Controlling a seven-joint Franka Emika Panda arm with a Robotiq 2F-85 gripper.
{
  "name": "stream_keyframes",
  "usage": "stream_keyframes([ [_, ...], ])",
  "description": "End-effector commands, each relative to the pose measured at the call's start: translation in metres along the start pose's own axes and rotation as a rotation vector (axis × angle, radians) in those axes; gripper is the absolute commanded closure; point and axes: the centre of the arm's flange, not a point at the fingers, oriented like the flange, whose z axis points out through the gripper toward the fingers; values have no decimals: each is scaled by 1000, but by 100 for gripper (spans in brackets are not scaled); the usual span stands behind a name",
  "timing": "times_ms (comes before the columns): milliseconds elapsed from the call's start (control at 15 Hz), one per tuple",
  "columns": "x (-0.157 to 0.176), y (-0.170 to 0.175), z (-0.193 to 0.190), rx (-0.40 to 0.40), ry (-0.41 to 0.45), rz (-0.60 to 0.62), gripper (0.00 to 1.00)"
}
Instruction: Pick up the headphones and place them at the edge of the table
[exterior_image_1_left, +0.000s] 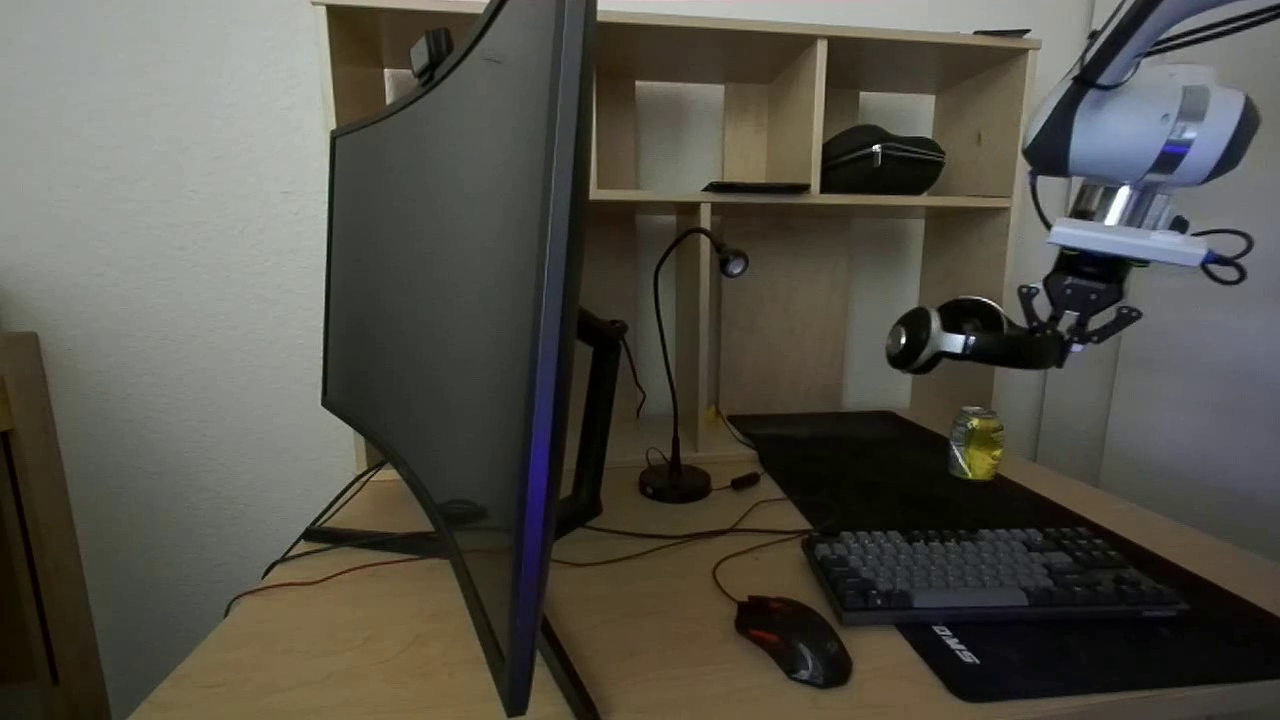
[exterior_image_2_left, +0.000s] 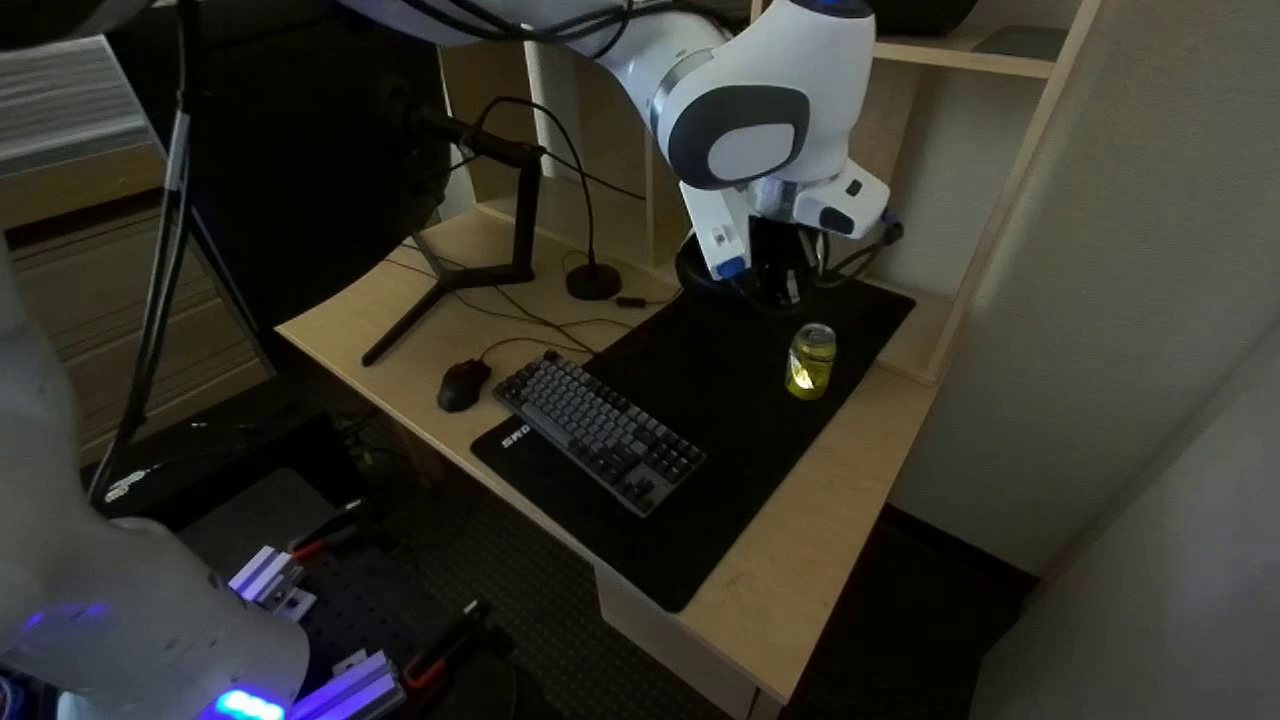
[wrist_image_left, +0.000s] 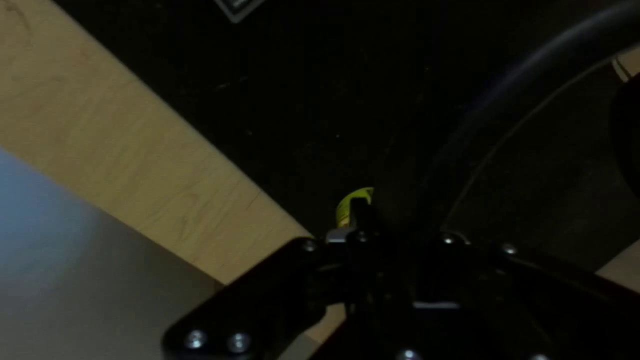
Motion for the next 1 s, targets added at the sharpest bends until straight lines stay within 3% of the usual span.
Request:
stream_keyframes([
  [0, -19, 84, -44, 16, -5, -12, 95],
  [200, -17, 151, -43, 10, -14, 54, 95],
  [400, -14, 189, -4, -27, -41, 260, 95],
  [800, -14, 180, 95, -62, -93, 505, 95],
  [933, -14, 173, 117, -80, -50, 555, 95],
])
